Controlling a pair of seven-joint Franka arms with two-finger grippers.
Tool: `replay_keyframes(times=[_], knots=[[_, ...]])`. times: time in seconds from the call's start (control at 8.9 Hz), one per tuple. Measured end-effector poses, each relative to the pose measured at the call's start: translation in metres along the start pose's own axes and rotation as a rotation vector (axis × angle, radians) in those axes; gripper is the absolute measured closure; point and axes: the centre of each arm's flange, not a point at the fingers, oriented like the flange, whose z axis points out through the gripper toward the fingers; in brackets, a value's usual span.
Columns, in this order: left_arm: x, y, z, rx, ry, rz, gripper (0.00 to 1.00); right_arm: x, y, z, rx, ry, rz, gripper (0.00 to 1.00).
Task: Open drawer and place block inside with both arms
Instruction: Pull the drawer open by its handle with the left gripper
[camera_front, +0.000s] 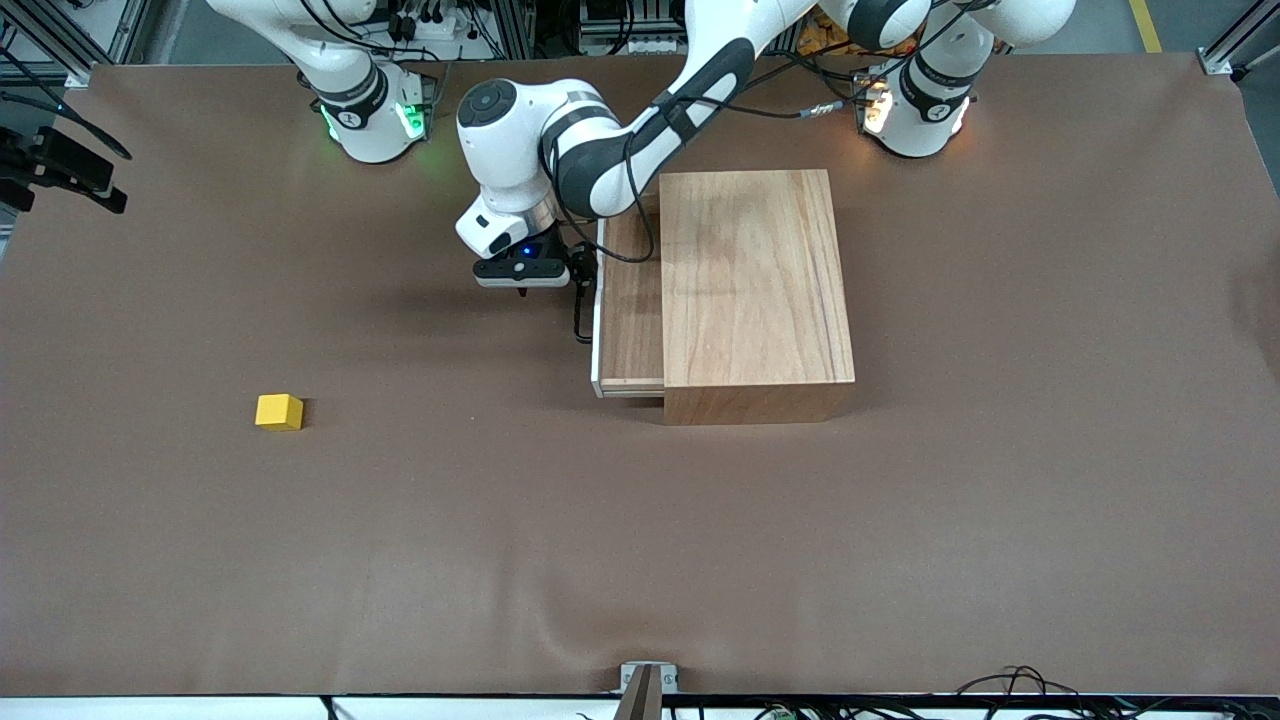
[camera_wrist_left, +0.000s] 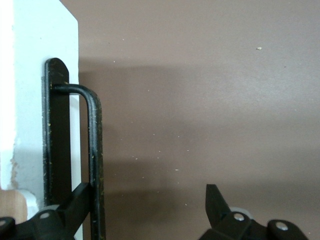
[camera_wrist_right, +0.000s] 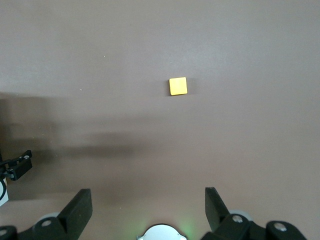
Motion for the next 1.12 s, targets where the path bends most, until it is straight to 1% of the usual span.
replay_keyframes(times=[0.56, 1.01, 1.12], knots=[[-0.003, 0.004, -0.003, -0.018, 0.008, -0.049, 0.00, 0.000, 0.000, 0.000, 0.000, 0.000, 0.000, 0.00], [-0.005, 0.015, -0.013, -0.090, 0.038, -0.085, 0.00, 0.000, 0.000, 0.000, 0.000, 0.000, 0.000, 0.00], [-0.006, 0.016, -0.014, -0.095, 0.039, -0.090, 0.00, 0.000, 0.000, 0.000, 0.000, 0.000, 0.000, 0.00]])
